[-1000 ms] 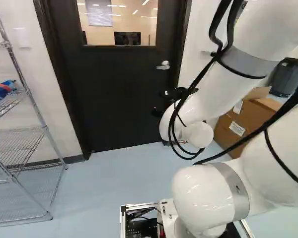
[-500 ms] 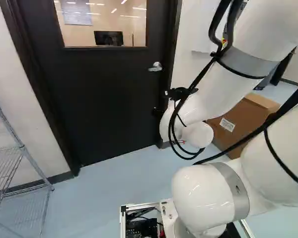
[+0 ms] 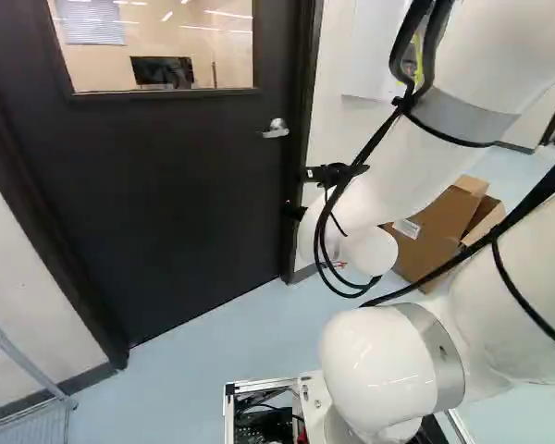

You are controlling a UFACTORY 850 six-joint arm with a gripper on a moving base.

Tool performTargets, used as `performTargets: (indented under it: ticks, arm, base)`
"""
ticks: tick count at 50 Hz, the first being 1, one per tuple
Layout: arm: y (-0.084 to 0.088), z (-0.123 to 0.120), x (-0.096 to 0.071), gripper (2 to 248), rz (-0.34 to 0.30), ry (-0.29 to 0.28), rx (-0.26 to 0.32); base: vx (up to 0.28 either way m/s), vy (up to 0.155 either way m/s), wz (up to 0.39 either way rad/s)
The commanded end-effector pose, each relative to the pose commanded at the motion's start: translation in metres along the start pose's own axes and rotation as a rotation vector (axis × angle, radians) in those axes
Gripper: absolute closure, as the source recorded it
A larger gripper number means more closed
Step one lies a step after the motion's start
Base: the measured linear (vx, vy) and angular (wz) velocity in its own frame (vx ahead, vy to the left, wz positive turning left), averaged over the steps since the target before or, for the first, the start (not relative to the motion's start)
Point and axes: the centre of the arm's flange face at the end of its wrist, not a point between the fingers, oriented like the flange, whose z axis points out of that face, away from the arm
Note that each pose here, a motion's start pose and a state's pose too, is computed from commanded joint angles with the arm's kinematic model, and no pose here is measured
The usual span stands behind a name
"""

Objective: Open the door and move inside

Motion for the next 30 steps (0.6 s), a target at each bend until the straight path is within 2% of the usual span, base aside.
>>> performTargets:
  ticks: [9, 30]
  arm:
    - [0.0, 0.0, 0.0, 3, 0.0, 0.0, 0.0]
    - [0.0, 0.0, 0.0, 3, 0.0, 0.0, 0.0]
  base:
    - [0.121, 0.148, -0.184]
    - [0.122, 0.171, -0.027]
